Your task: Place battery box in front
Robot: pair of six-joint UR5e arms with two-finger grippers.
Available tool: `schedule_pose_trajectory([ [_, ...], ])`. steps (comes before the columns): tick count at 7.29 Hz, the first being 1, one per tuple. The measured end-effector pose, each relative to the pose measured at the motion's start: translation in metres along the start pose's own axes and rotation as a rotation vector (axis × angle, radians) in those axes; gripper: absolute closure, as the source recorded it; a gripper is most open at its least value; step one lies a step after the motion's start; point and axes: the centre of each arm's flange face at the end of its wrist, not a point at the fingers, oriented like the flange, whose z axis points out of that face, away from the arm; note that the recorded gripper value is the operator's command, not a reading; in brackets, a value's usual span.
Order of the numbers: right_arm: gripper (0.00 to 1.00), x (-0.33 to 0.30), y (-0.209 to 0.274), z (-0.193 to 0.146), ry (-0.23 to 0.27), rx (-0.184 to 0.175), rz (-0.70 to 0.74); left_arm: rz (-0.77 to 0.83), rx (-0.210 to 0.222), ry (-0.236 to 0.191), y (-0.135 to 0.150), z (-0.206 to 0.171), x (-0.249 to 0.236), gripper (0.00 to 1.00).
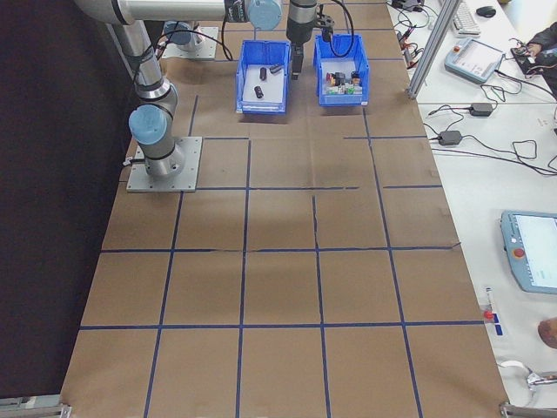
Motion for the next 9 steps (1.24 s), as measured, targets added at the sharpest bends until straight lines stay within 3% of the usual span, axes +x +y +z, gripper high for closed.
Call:
schedule_pose_trajectory([
  [6,0.0,0.0,0.001,-0.001,-0.004,0.007,0.0,0.002,-0.013,0.003,-0.002,0.007,0.0,0.0],
  [9,0.0,-0.001,-0.005,0.0,-0.008,0.014,-0.07,-0.081,-0.031,0.004,-0.001,0.016,0.001,0.0],
])
